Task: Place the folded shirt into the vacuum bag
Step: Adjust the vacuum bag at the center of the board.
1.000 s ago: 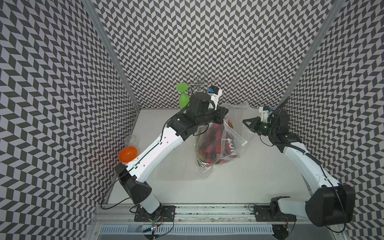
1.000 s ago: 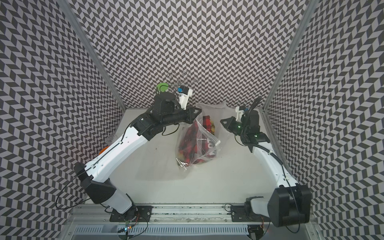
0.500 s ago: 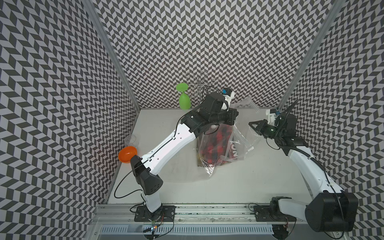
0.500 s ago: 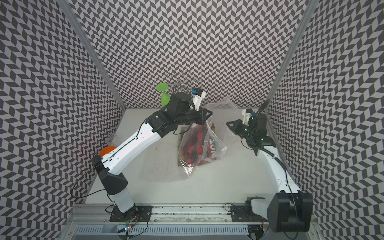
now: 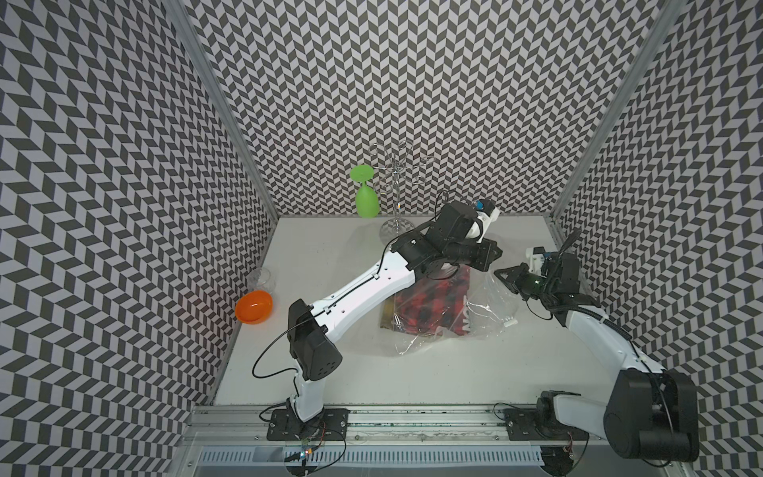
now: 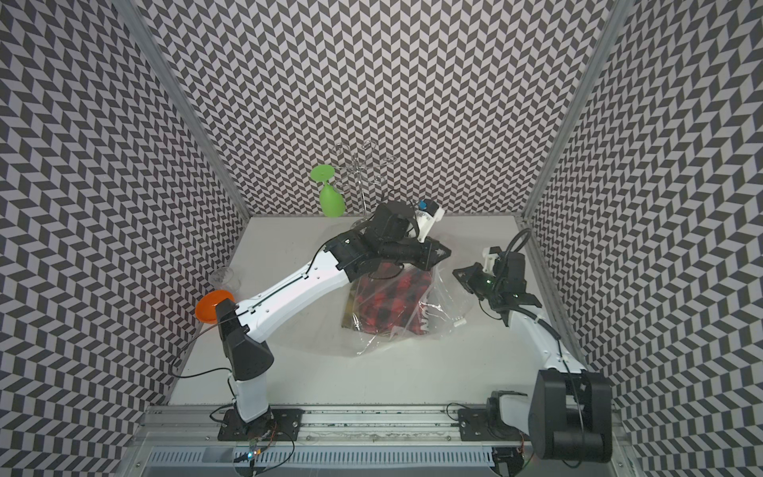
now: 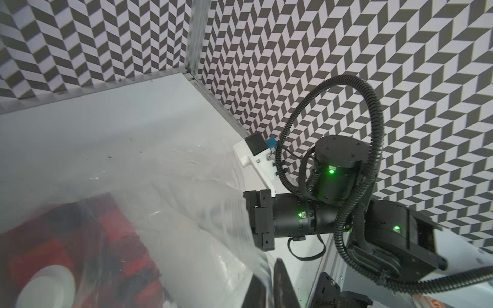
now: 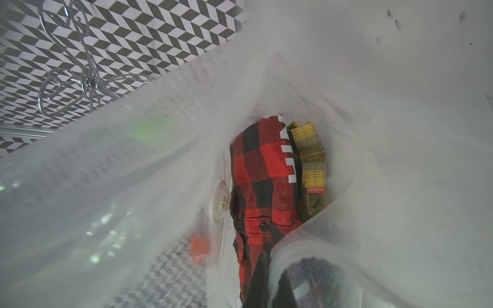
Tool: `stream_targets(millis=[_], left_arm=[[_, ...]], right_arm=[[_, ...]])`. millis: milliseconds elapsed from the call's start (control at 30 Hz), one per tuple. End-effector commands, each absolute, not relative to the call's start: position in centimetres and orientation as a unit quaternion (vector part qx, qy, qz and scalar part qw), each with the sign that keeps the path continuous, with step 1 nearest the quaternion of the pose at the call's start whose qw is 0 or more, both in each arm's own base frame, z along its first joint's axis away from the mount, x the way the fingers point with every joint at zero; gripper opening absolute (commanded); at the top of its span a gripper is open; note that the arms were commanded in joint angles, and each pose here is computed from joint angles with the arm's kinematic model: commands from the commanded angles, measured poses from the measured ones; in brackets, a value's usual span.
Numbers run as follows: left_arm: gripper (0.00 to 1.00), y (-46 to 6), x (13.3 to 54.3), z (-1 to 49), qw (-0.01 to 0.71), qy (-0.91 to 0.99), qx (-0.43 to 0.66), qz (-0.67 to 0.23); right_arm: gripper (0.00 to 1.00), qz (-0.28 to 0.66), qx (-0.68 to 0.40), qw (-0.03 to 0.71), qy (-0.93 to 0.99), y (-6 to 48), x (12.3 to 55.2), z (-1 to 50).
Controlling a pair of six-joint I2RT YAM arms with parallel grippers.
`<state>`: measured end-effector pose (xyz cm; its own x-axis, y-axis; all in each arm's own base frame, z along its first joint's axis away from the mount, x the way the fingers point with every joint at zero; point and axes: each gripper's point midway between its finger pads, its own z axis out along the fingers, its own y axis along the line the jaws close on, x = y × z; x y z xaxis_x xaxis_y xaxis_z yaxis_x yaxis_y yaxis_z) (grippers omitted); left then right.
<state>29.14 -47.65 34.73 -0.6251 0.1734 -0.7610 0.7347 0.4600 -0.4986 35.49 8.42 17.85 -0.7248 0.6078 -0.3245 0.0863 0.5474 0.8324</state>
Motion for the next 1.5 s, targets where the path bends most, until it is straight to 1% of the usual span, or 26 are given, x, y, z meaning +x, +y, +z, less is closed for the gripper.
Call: stream_targets(millis=[0,33,100,167,233,267,300,367,467,533,600,667,700,800,833,967,1067,1167,1267,1467], left_arm=[[0.19,-47.7,27.3,37.7,0.329,0.752,0.307,-0.482],[0.22,-47.4,27.0,38.3,0.334,0.747,0.308,-0.485],[0.33,-46.5,26.6,39.9,0.35,0.736,0.308,-0.491],[0.39,-45.5,26.5,41.1,0.364,0.729,0.306,-0.492],[0.47,-44.3,26.7,41.6,0.374,0.73,0.302,-0.487],[0.52,-43.5,27.0,41.7,0.381,0.733,0.297,-0.479],[0.53,-42.5,27.5,41.7,0.39,0.736,0.291,-0.472],[0.54,-40.0,28.7,41.3,0.404,0.744,0.268,-0.46],[0.54,-35.7,30.7,39.2,0.415,0.77,0.227,-0.427],[0.54,-33.3,31.9,36.3,0.421,0.799,0.198,-0.382],[0.54,-30.9,32.7,32.5,0.417,0.829,0.18,-0.326],[0.54,-29.4,32.7,29.4,0.403,0.852,0.166,-0.29],[0.54,-29.0,32.5,28.4,0.396,0.858,0.163,-0.282],[0.54,-28.4,31.4,25.9,0.377,0.869,0.161,-0.276],[0.54,-28.4,31.0,24.9,0.366,0.873,0.162,-0.278],[0.54,-29.5,28.3,19.9,0.319,0.89,0.173,-0.277],[0.53,-31.4,25.8,16.3,0.277,0.897,0.191,-0.286],[0.52,-32.4,24.0,12.5,0.239,0.909,0.204,-0.273],[0.51,-31.7,23.6,9.5,0.216,0.923,0.201,-0.247],[0.51,-30.7,24.4,6.6,0.207,0.935,0.185,-0.219]], right_arm=[[0.01,0.426,0.204,0.342,0.813,7.3,36.4,19.4],[0.01,0.426,0.205,0.338,0.814,7.2,36.4,19.0],[0.0,0.457,0.204,0.315,0.807,7.9,35.8,18.8],[0.0,0.499,0.183,0.307,0.789,9.2,35.3,20.8],[0.0,0.489,0.179,0.346,0.781,8.6,35.2,23.3],[0.0,0.466,0.19,0.368,0.782,7.7,35.4,23.9],[0.0,0.439,0.216,0.385,0.783,6.3,35.7,23.8],[0.0,0.433,0.232,0.396,0.776,4.2,35.6,24.4],[0.0,0.441,0.215,0.402,0.773,3.8,35.3,26.2],[0.0,0.441,0.231,0.405,0.767,3.7,35.1,24.4],[0.0,0.46,0.279,0.361,0.762,3.4,34.2,19.3],[0.0,0.506,0.272,0.311,0.758,4.5,33.4,18.0],[0.0,0.505,0.267,0.309,0.761,4.6,33.5,18.4],[0.0,0.487,0.256,0.362,0.752,3.8,34.2,21.8],[0.0,0.483,0.255,0.366,0.753,3.7,34.3,22.3],[0.0,0.507,0.252,0.341,0.751,4.8,34.2,22.1],[0.0,0.494,0.264,0.354,0.749,4.3,33.8,22.0],[0.0,0.476,0.266,0.364,0.755,3.8,33.8,22.3],[0.0,0.465,0.268,0.364,0.761,3.7,33.4,22.3],[0.0,0.438,0.297,0.347,0.774,3.6,30.8,20.3]])
